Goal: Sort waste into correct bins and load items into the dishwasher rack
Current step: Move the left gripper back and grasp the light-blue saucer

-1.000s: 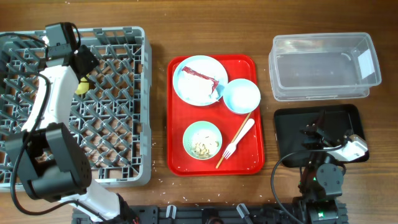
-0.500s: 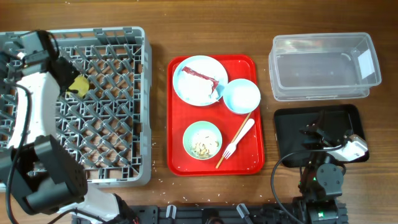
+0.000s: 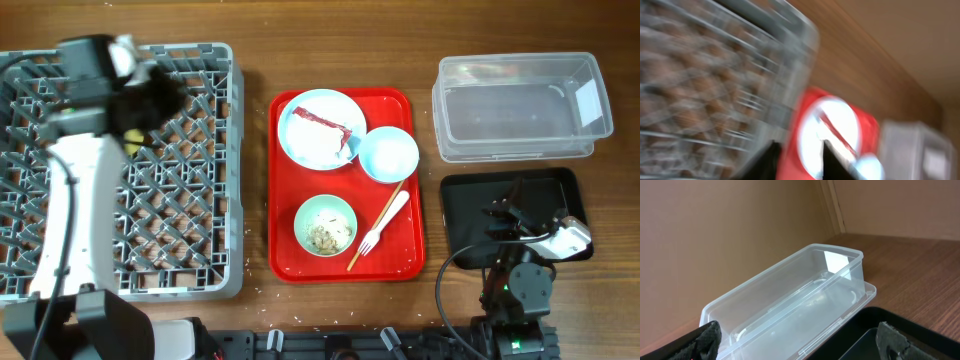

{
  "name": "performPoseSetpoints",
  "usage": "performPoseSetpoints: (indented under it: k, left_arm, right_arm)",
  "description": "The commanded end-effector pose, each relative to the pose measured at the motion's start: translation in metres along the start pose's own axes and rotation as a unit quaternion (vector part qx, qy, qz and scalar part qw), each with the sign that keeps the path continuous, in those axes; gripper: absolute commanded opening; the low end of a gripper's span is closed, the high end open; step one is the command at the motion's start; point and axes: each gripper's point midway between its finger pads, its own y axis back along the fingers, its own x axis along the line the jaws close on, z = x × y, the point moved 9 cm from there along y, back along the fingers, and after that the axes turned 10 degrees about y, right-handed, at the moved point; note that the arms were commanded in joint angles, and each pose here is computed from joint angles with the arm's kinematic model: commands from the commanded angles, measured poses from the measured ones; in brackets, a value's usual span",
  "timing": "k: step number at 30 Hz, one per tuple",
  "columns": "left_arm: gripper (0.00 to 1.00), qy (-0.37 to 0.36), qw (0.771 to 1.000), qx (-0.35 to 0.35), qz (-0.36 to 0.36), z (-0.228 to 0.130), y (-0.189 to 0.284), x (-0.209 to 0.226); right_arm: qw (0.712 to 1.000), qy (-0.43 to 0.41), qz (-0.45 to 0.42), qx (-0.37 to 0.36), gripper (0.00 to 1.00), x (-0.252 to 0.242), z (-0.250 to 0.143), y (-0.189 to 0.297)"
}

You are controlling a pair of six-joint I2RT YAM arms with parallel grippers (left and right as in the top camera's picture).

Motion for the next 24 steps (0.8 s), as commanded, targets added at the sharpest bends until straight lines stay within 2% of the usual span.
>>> performPoseSetpoints:
  k: [1,4,7,10,11,13,15,16,19,24]
  left_arm:
    - [0.61,-0.139,0.982,0.112,-0.07,-0.065,-0.034,-0.055]
    - [0.7,-0.284,0.936,0.174,-0.115,-0.135,-0.07,-0.1]
    - [0.75,-0.366,0.904,0.185,-0.122,-0.185,-0.099,-0.121]
    - [0.73,-0.429,0.877,0.179,-0.119,-0.229,-0.124,-0.134]
    - [0.73,-0.464,0.857,0.182,-0.131,-0.243,-0.13,-0.137]
    - [0.74,-0.562,0.789,0.189,-0.164,-0.283,-0.145,-0.141]
    - [0.74,-0.62,0.738,0.191,-0.185,-0.308,-0.154,-0.141]
    - [0.74,-0.638,0.725,0.184,-0.184,-0.319,-0.162,-0.141]
    - [0.71,-0.647,0.724,0.173,-0.164,-0.326,-0.175,-0.137]
    - [0.72,-0.647,0.723,0.192,-0.148,-0.333,-0.19,-0.124]
  right_arm:
    - [1.0,0.008,-0.01,-0.003,1.0,-0.002,0.001,0.0]
    - [1.0,0.009,-0.01,-0.003,1.0,-0.002,0.001,0.0]
    - [1.0,0.009,-0.01,-0.003,1.0,-0.002,0.001,0.0]
    - [1.0,0.008,-0.01,-0.003,1.0,-0.002,0.001,0.0]
    - [1.0,0.008,-0.01,-0.003,1.0,-0.002,0.001,0.0]
    - [1.0,0.009,-0.01,-0.002,1.0,-0.002,0.001,0.0]
    - [1.0,0.009,-0.01,-0.002,1.0,-0.002,0.001,0.0]
    - [1.0,0.009,-0.01,-0.002,1.0,-0.002,0.001,0.0]
    - [1.0,0.009,-0.01,-0.002,1.0,-0.002,0.001,0.0]
    - [1.0,0.009,-0.01,-0.002,1.0,-0.002,0.001,0.0]
